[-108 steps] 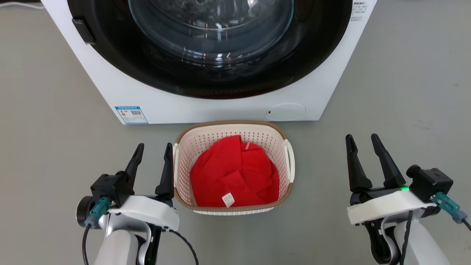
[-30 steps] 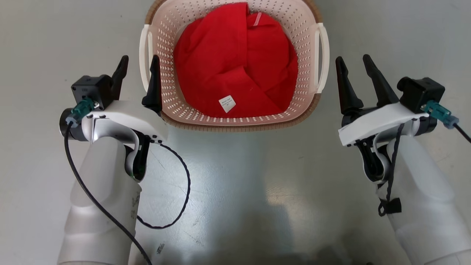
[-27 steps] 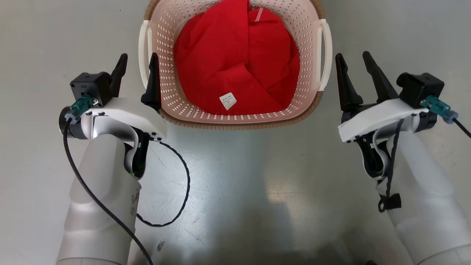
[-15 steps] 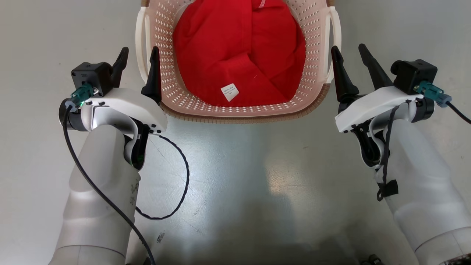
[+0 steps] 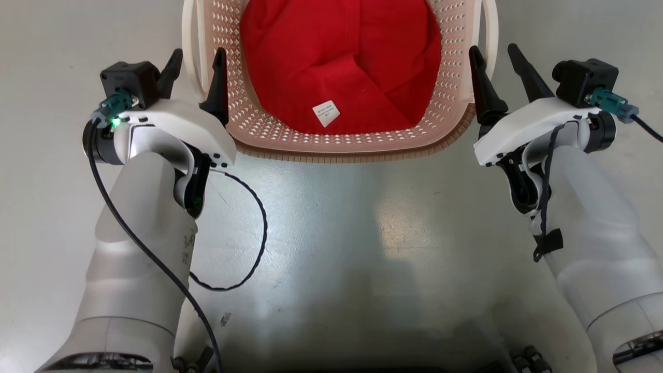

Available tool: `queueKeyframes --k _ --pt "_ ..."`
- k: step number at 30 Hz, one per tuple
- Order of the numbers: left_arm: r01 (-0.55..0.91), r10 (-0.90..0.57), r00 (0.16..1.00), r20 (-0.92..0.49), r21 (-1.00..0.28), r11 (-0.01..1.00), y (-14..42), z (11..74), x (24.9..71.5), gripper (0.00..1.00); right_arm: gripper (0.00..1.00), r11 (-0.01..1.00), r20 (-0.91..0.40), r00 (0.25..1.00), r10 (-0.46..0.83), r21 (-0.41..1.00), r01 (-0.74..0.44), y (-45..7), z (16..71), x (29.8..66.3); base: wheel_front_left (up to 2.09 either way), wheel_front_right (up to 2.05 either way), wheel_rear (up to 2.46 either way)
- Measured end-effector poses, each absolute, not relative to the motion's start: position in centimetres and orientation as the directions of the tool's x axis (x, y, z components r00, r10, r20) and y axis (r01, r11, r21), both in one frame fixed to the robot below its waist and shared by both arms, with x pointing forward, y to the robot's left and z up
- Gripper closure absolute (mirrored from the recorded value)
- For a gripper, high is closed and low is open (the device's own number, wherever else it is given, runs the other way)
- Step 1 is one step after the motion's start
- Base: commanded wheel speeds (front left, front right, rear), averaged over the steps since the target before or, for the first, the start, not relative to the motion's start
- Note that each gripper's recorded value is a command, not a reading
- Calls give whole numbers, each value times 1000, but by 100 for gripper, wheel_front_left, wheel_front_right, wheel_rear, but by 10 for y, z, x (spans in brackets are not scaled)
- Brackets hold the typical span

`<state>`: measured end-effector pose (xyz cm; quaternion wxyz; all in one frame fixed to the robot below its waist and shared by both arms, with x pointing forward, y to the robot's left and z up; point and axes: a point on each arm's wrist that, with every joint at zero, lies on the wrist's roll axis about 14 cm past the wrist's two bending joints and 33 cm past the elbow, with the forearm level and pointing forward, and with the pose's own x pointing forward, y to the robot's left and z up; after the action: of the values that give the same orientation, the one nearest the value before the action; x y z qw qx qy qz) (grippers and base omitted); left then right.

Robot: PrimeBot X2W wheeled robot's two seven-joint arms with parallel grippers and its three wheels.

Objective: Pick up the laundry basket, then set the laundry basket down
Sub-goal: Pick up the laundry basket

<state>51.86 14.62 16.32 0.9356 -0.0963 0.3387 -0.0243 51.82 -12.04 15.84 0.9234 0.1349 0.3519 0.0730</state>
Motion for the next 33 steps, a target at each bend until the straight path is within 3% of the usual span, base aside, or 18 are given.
queueKeyframes --k 19,24,28,30,31,33 --pt "-34 -111 706 -699 -189 981 147 129 517 0 0 948 -687 679 258 315 -42 -109 126 512 0 0 0" --pt "-38 -110 690 -716 -187 982 147 125 513 0 13 945 -701 662 265 324 -35 -106 122 508 0 0 0" --pt "-45 -110 679 -726 -190 981 147 122 510 25 32 944 -704 656 272 329 -38 -103 122 508 0 0 0" --pt "-44 -112 673 -731 -191 981 146 121 509 53 53 942 -701 657 278 334 -42 -101 123 510 0 0 0" --pt "-43 -114 671 -733 -192 980 145 121 509 59 58 941 -700 657 280 337 -42 -100 124 510 0 0 0" --pt "-39 -127 669 -732 -205 978 140 120 509 100 85 938 -700 656 282 345 -36 -98 124 510 0 0 0"
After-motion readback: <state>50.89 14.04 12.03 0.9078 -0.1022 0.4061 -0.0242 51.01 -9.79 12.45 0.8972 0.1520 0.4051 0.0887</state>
